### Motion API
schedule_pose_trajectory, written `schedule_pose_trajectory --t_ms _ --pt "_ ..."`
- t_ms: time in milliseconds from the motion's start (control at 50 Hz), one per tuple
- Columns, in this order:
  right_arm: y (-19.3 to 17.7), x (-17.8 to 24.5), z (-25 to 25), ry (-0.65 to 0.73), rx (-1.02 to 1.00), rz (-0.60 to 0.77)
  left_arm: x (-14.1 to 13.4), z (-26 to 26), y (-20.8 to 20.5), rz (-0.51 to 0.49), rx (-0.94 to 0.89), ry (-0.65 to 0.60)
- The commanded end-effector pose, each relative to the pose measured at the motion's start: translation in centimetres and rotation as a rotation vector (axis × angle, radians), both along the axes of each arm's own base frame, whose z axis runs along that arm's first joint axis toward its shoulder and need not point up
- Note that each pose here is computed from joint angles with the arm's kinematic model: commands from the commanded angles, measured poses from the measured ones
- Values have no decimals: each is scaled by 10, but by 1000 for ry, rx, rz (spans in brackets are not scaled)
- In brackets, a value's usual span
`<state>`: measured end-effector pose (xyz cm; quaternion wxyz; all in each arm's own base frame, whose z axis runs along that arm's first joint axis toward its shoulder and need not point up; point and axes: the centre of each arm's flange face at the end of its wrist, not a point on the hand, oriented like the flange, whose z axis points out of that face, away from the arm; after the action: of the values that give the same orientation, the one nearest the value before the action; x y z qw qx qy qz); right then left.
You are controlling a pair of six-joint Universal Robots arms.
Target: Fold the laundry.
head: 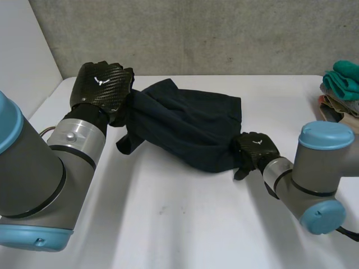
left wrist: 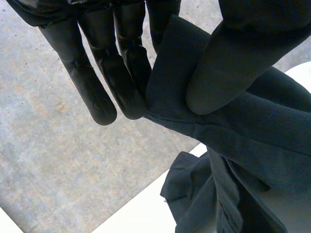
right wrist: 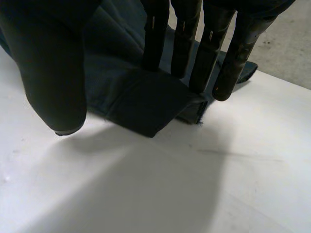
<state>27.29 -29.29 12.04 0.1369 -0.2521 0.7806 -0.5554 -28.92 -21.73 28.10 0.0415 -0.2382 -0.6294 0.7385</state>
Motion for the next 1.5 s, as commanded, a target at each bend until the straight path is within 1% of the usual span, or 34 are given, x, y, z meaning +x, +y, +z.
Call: schedule_pose_trajectory --t_ms 20,300,440,520,540,600,620,680,700,760,780,820,840,860,880,920,960,1020,1140,1220,1240,1300,1320,1380,1400,1440,1460,1480,1500 --pt "-11 11 -2 -64 13 -5 0 0 -1 1 -1 0" --pt "-28 20 -17 -60 7 1 0 2 -2 4 -4 4" --pt "-35 23 -15 -57 -9 1 1 2 -2 6 -4 4" --pt "-35 19 5 -51 -17 -10 1 -1 -1 8 4 -4" --pt "-32 16 24 -51 -28 -8 2 -3 0 7 11 -17" --pt "-24 12 57 -40 -55 4 4 -8 2 9 28 -36" --pt "-15 6 74 -1 -61 12 6 -15 5 9 56 -58" --pt "0 -4 87 113 -50 43 12 -27 9 14 110 -101" --pt "7 -12 92 206 -54 69 17 -34 12 23 149 -143" --pt "14 -29 96 358 -52 89 25 -47 19 25 210 -235" --pt "19 -38 101 439 -56 104 30 -56 26 20 254 -310" --pt "27 -46 105 511 -53 123 34 -65 33 11 294 -378" --pt "37 -53 106 573 -35 143 36 -69 36 7 313 -405" --pt "42 -55 107 599 -23 152 38 -77 43 -8 344 -449" --pt "46 -58 107 621 -8 159 39 -81 47 -15 360 -467" --pt "59 -62 105 658 38 184 41 -88 53 -26 383 -488" --pt "66 -64 103 667 65 197 42 -94 60 -41 400 -511" --pt "73 -65 96 670 96 217 39 -100 62 -52 409 -521" --pt "61 -60 87 650 48 197 28 -110 47 -54 399 -516" --pt "32 -50 82 588 -68 126 9 -111 21 -42 306 -456" --pt "16 -46 87 555 -122 91 -1 -106 5 -30 240 -424" --pt "-10 -40 98 505 -201 44 -19 -91 -23 -6 125 -365" --pt "-27 -35 111 470 -252 13 -31 -75 -40 8 40 -332" --pt "-47 -29 143 402 -357 -49 -43 -37 -62 53 -106 -272" --pt "-55 -25 174 346 -442 -94 -47 -7 -71 93 -198 -224" --pt "-58 -20 207 281 -530 -130 -49 25 -76 134 -292 -159" --pt "-58 -16 237 207 -606 -157 -48 42 -77 154 -336 -120" --pt "-57 -15 251 168 -641 -169 -45 75 -73 185 -420 -41" --pt "-57 -15 264 131 -670 -177 -42 90 -70 197 -458 -7"
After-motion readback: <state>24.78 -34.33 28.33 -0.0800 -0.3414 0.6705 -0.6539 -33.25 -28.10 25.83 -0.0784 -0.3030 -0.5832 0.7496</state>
